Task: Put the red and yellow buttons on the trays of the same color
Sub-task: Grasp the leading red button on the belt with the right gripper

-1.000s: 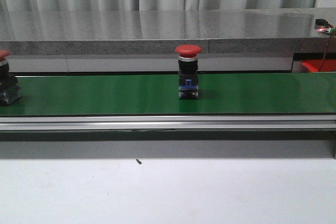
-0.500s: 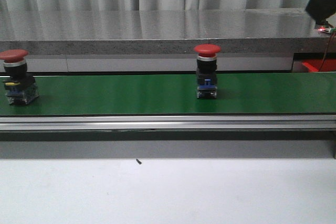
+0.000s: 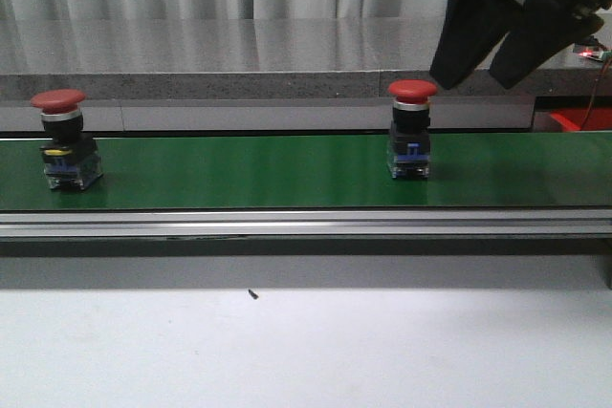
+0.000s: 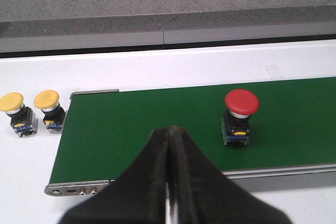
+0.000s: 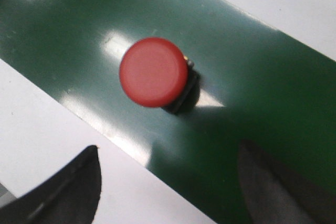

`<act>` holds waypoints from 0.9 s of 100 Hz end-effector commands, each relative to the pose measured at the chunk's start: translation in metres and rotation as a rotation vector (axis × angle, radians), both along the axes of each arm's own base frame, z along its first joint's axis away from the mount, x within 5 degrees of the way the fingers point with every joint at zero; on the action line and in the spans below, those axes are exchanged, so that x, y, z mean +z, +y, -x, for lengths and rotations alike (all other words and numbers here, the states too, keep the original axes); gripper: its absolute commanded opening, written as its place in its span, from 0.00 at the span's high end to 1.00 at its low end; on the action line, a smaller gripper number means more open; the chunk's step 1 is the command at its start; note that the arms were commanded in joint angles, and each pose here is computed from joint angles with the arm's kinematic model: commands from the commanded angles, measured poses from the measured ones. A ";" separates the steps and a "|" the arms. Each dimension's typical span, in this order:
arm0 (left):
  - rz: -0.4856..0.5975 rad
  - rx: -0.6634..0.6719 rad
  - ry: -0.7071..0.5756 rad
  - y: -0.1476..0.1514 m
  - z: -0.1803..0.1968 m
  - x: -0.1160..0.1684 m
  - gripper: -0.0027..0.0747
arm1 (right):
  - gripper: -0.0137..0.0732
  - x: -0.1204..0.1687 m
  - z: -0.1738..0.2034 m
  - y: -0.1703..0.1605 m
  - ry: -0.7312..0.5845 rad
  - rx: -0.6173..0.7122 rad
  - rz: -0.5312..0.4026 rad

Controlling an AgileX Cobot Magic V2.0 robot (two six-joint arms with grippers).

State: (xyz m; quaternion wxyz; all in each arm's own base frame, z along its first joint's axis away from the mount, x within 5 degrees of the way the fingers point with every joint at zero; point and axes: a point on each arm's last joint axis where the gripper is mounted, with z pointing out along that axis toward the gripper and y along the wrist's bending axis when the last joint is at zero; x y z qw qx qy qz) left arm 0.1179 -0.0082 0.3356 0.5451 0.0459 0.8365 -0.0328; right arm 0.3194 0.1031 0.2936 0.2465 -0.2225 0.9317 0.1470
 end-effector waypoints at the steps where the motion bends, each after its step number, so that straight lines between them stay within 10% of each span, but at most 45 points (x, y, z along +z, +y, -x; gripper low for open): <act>1: 0.021 0.013 -0.104 0.000 -0.002 0.016 0.99 | 0.22 0.021 -0.006 0.002 -0.090 -0.004 -0.038; 57: 0.023 0.012 -0.104 0.000 -0.002 0.016 0.99 | 0.23 -0.003 -0.031 0.007 -0.065 -0.020 -0.027; 90: 0.023 0.012 -0.102 0.000 -0.002 0.016 0.99 | 0.58 -0.003 -0.032 0.004 -0.024 -0.012 -0.021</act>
